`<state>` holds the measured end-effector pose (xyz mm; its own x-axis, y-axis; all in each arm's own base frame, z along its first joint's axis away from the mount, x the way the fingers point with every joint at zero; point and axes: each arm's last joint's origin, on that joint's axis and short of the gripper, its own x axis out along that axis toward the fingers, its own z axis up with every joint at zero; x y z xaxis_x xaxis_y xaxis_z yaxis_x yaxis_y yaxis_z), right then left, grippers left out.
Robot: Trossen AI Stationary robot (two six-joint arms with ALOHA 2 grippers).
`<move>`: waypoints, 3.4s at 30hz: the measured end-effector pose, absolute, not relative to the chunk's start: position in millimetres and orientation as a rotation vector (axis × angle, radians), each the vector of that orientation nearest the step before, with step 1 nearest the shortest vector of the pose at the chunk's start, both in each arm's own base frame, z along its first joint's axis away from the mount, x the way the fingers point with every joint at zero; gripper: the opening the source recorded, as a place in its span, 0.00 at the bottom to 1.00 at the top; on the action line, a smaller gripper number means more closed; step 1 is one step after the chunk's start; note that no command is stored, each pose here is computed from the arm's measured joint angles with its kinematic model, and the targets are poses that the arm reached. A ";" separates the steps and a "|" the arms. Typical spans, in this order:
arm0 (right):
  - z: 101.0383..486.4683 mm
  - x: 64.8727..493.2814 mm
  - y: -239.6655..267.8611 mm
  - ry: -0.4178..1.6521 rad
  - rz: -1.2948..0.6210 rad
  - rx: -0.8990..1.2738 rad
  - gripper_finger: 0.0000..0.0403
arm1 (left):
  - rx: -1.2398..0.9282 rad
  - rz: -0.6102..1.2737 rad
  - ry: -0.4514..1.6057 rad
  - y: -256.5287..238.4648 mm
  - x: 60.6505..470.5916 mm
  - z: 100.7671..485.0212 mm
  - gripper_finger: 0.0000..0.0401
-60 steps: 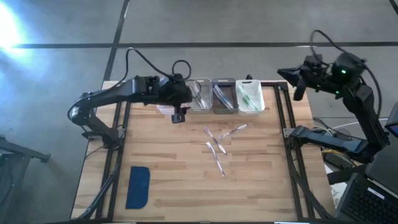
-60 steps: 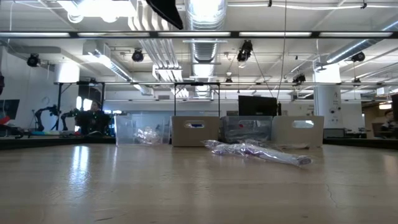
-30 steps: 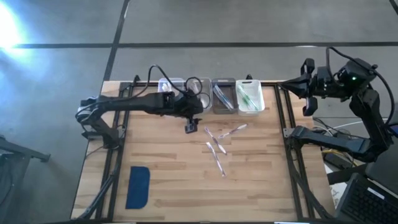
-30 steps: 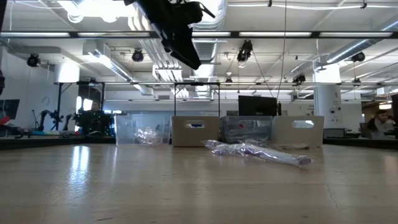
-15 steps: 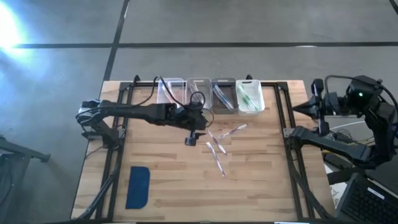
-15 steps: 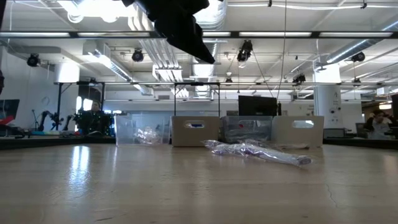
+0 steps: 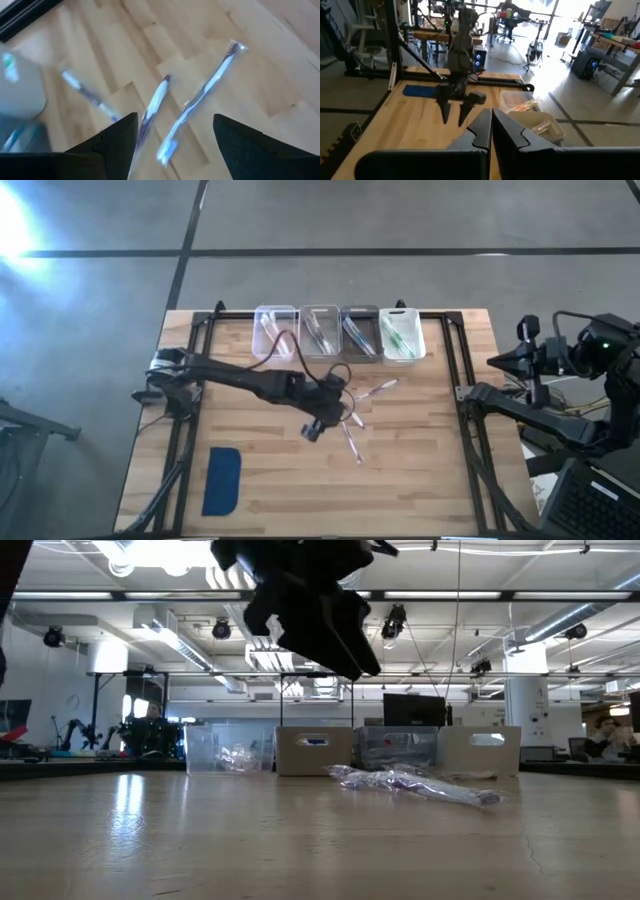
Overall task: Pick & Place Toothbrushes
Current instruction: Put the purple toothbrush into the gray bin
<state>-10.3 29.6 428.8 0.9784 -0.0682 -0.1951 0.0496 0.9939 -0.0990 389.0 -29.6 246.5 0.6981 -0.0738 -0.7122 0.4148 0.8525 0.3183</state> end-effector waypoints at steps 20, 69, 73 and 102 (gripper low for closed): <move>428.7 -10.9 30.0 0.204 -0.039 -0.319 0.02 | 0.540 -0.591 0.905 -46.2 460.1 198.5 0.66; 428.7 -10.9 30.0 0.206 -0.033 -0.379 0.02 | 0.615 -0.617 1.046 -43.4 453.6 185.3 0.06; 428.6 -10.9 30.0 0.206 -0.032 -0.383 0.02 | 0.648 -0.629 1.079 -41.3 438.6 209.7 0.06; 428.7 -10.8 30.0 0.206 -0.029 -0.406 0.02 | 1.262 -0.324 1.140 148.9 355.7 332.3 0.04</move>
